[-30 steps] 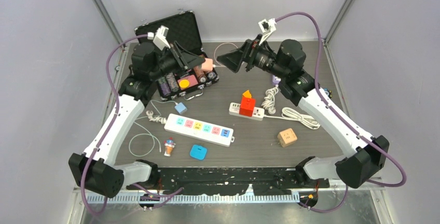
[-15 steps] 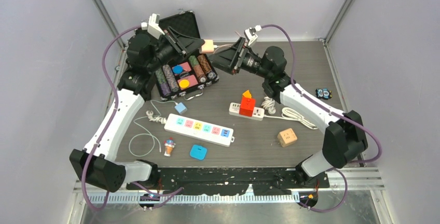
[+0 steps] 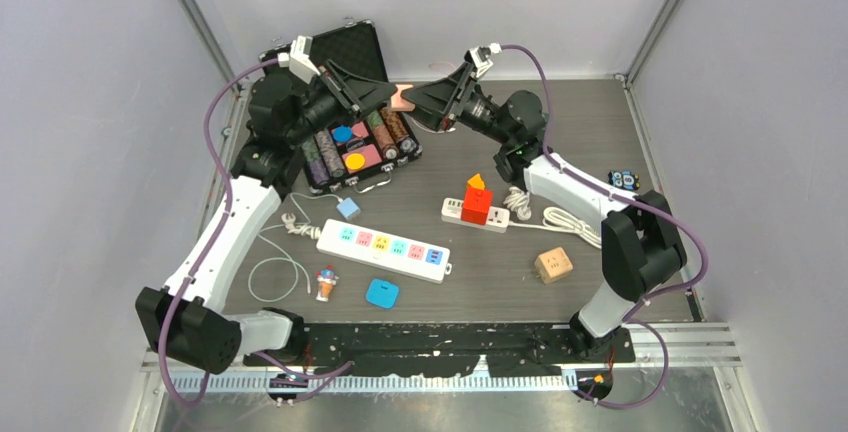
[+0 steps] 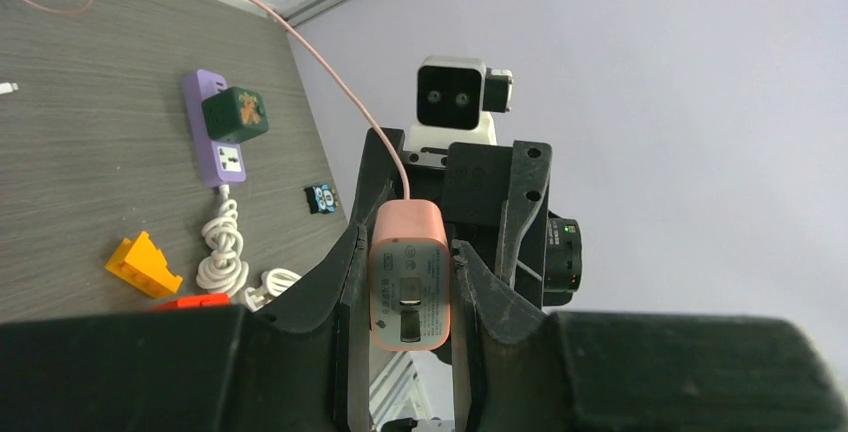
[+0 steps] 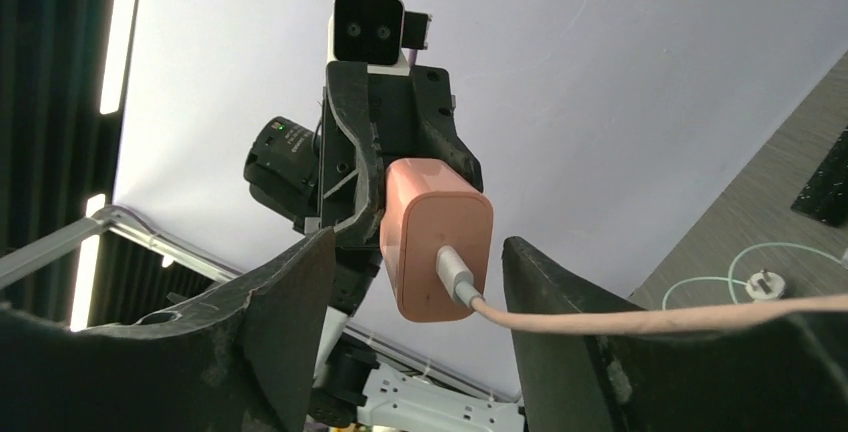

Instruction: Insert the plug

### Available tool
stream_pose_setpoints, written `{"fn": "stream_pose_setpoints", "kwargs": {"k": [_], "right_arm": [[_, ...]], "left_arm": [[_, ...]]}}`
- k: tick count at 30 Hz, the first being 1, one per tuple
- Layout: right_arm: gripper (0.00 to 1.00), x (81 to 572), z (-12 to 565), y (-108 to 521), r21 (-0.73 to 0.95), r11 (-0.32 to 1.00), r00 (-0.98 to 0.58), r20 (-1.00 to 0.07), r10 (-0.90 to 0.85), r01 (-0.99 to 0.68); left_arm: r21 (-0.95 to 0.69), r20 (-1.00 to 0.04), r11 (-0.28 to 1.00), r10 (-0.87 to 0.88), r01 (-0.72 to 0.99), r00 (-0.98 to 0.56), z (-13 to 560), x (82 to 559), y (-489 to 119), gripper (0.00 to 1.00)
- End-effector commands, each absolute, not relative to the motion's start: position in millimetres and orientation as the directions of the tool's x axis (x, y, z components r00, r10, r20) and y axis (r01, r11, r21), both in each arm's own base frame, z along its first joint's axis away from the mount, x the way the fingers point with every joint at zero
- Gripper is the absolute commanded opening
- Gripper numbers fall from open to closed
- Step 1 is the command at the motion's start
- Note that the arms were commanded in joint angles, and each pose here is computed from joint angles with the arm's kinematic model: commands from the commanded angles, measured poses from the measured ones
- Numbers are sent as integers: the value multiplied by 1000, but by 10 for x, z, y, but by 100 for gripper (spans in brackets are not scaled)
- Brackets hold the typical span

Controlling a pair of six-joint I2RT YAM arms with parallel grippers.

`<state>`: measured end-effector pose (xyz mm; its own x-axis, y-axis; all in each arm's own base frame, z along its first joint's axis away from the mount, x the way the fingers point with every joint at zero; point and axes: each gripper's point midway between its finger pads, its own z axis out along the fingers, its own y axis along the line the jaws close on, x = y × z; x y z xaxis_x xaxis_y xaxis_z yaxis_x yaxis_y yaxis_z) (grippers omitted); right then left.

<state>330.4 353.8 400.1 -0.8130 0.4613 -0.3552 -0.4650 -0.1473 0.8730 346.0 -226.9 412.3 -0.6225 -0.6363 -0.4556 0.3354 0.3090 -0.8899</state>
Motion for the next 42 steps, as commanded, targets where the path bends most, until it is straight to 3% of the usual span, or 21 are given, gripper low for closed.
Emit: {"fn": "stream_pose_setpoints", "kwargs": {"k": [1,5,9,12,13,16,19,20,25,28,29,35,42], "right_arm": [[64,3231,4388,3478,813,-233,-789,-380,483,-534],[49,3260,4334,3494,824,-217,-793,-377,479,-523],[23,3280,4305,3509,828,-199,-793,-390,468,-525],[9,3307,4255,3500,830,-165,-785,-413,462,-533],[6,3298,4261,3490,826,-158,-780,-422,461,-541],[5,3352,4176,3409,816,-91,-751,-474,460,-571],[5,3397,4106,3238,763,12,-675,-580,456,-647],[5,3384,3994,3217,767,43,-685,-594,421,-640],[5,3478,3435,2828,603,333,-545,-798,258,-725],[5,3402,3023,2585,483,487,-519,-852,69,-728],[5,3459,2961,2495,369,535,-441,-898,-7,-760],[5,3178,2524,2080,95,561,-340,-873,-351,-822],[6,3116,2367,1874,-48,528,-265,-825,-499,-848]], "left_arm": [[-865,-487,262,-643,428,-591,4409,3331,-2252,0],[-865,-487,259,-637,429,-598,4394,3333,-2266,0],[-867,-485,258,-629,426,-607,4374,3345,-2283,0],[-859,-500,262,-614,440,-610,4368,3329,-2298,3],[-856,-506,269,-610,442,-609,4354,3325,-2297,14],[-838,-542,327,-590,437,-598,4254,3311,-2263,67],[-790,-612,447,-528,419,-589,4005,3291,-2190,94],[-758,-648,493,-502,426,-573,3976,3307,-2144,99],[-571,-758,754,-332,324,-562,3483,3280,-1725,100],[-486,-802,821,-282,299,-527,3358,3246,-1550,100],[-472,-810,830,-274,298,-519,3334,3232,-1523,100],[-457,-815,832,-250,314,-523,3236,3170,-1515,100],[-479,-788,819,-242,317,-566,3110,3135,-1565,100]]}}
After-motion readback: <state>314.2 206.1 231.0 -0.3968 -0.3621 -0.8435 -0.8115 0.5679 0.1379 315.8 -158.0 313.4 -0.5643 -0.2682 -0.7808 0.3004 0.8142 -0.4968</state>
